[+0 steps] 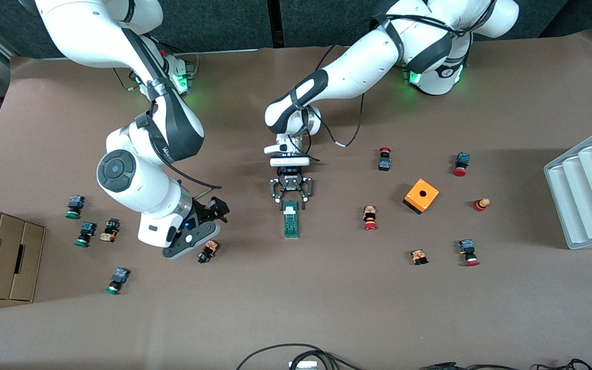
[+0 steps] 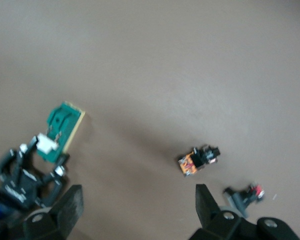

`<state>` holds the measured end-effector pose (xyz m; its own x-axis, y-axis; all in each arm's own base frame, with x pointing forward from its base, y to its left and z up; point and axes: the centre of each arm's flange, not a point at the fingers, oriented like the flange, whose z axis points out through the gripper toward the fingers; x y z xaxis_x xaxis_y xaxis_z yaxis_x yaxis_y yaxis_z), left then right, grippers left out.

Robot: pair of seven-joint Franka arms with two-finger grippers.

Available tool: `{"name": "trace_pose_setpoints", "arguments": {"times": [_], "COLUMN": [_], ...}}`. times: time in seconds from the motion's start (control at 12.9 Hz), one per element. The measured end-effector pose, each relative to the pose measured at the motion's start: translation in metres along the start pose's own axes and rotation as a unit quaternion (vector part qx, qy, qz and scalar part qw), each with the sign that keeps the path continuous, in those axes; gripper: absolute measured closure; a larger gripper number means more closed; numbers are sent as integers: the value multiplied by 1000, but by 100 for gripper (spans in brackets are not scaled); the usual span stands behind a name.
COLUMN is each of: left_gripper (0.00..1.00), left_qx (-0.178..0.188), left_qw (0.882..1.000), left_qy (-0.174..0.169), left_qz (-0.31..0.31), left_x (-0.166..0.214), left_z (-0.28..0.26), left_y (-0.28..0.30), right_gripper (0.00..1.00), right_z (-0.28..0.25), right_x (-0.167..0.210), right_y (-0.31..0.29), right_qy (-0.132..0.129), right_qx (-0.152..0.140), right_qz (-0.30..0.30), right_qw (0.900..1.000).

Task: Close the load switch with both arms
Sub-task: 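Grasp the switch base with the left gripper while the right gripper approaches, then reach the right gripper to the white switch handle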

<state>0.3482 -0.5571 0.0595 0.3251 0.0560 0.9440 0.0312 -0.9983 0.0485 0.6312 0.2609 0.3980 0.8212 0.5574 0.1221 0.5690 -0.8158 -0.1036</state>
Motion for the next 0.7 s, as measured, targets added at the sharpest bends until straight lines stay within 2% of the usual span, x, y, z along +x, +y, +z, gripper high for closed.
{"name": "trace_pose_setpoints", "arguments": {"times": [0.23,0.39,0.47,0.7], "left_gripper": [25,25,29,32], "left_qx": [-8,-10,-11,-11], "left_qw": [1000,999,999,999], "left_qy": [11,14,15,15], "left_qz": [28,37,40,40], "left_x": [-4,-5,-5,-5], "left_z": [-1,-1,-1,-1], "left_y": [0,0,0,1], "right_gripper": [0,0,1,3], "right_z": [22,36,42,62], "right_x": [4,8,12,23], "right_y": [-12,-26,-34,-50], "right_qy": [-7,-7,-1,25], "right_qx": [3,3,0,-14], "right_qz": [-120,-172,-199,-266], "right_qw": [993,985,980,963]}}
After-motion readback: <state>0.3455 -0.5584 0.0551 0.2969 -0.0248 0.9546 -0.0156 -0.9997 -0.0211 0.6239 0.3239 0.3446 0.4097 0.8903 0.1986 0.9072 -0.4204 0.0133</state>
